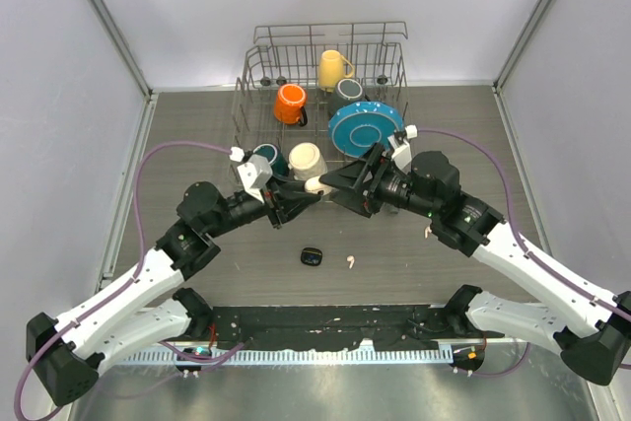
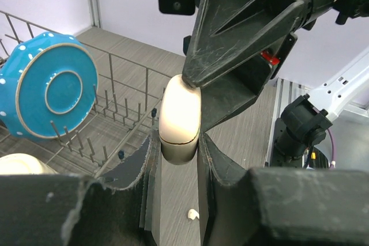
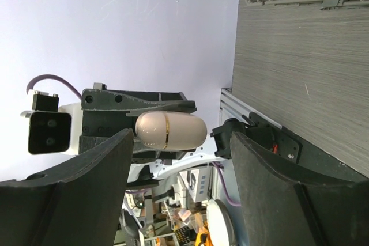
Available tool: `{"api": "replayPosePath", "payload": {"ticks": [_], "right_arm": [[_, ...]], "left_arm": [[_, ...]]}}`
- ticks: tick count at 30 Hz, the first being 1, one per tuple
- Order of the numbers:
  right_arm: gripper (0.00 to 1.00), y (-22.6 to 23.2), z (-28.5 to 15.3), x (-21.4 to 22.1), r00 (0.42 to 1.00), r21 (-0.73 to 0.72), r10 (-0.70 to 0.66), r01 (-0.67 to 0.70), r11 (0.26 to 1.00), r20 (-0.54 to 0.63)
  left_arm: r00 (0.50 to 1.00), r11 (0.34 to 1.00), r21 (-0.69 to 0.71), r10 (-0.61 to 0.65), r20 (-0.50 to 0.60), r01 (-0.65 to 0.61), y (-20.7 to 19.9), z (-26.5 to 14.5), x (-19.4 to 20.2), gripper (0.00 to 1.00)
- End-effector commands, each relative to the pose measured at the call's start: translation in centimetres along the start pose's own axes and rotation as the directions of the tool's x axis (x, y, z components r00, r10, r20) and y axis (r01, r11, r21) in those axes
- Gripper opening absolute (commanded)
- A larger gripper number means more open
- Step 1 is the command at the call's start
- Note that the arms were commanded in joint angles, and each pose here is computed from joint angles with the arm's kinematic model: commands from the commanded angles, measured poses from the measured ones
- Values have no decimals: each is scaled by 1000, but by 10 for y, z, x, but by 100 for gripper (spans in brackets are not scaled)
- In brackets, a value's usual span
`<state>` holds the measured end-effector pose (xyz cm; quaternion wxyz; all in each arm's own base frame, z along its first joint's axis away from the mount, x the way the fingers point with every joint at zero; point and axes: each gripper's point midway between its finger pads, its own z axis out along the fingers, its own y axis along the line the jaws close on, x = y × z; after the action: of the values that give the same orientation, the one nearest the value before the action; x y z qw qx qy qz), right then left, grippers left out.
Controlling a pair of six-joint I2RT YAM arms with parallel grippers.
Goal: Insert the wireless bluetooth earbuds into the charging case
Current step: Pick up the charging case at the center of the board.
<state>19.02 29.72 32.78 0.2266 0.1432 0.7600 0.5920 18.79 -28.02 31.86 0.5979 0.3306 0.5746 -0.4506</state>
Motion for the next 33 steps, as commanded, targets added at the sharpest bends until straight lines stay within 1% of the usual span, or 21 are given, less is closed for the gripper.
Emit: {"api": "replayPosePath", "payload": {"ticks": [1,7,9,15,17,19,23,28,33], "right_arm": [[73,23,-1,-3,999,-113,41,-42,993,-10],[71,27,1,-4,998,-151,57,-59,987,-12],[69,28,1,-4,998,-156,61,-63,986,-17],[58,33,-1,-1,997,-180,71,-76,981,-33],[56,33,-2,0,996,-182,75,-82,980,-41],[56,34,-4,1,996,-187,74,-82,979,-48],[60,35,-5,2,996,-191,71,-79,978,-49],[59,34,-5,3,996,-190,70,-80,979,-55],[49,36,-6,4,996,-196,56,-68,978,-63]], "left_arm": [[998,999,2,41,48,-41,-3,-2,-14,0],[998,999,19,36,46,-37,-7,1,-14,0],[998,999,25,33,45,-35,-9,2,-13,0],[999,999,25,28,45,-30,-10,6,-11,0],[998,999,17,30,46,-31,-9,6,-11,0],[999,999,14,28,47,-29,-9,7,-11,0],[998,1000,1,30,51,-30,-6,7,-12,0],[998,1000,-7,30,52,-29,-5,7,-12,0],[998,1000,-14,26,52,-25,-4,7,-11,0]]}}
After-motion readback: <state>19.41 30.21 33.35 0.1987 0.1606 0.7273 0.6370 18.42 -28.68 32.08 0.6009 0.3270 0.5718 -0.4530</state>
